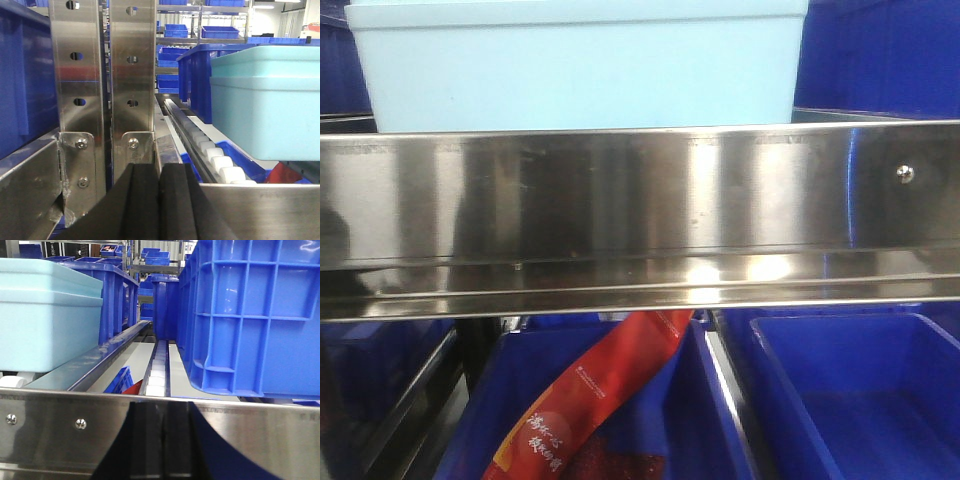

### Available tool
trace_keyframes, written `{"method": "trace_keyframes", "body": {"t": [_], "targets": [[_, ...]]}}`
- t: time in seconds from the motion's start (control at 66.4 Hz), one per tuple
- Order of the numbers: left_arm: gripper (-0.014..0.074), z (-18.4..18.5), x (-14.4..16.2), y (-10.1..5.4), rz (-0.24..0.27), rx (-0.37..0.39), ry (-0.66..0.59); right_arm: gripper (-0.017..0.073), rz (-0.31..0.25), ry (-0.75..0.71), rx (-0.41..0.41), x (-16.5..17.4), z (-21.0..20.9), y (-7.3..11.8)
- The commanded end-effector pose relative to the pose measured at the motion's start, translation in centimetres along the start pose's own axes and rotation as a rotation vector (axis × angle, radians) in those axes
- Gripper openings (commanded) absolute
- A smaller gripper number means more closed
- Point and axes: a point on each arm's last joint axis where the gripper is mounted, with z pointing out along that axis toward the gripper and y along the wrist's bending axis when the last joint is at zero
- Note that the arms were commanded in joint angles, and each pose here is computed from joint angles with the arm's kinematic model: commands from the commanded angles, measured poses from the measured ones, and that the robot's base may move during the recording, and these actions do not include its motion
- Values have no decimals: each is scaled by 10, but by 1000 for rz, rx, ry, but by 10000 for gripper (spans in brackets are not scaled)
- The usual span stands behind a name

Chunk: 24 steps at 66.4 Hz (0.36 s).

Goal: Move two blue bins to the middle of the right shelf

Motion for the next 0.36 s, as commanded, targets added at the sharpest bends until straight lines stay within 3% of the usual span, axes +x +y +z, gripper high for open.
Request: {"method": "trace_keyframes", "body": {"t": [0.0,0.347], "targets": [[-111,0,-3,0,-3,-2,-30,-165,-7,-26,7,-2,0,0],[-111,0,-3,0,-3,-2,-30,-165,-7,-26,7,-2,0,0]]}}
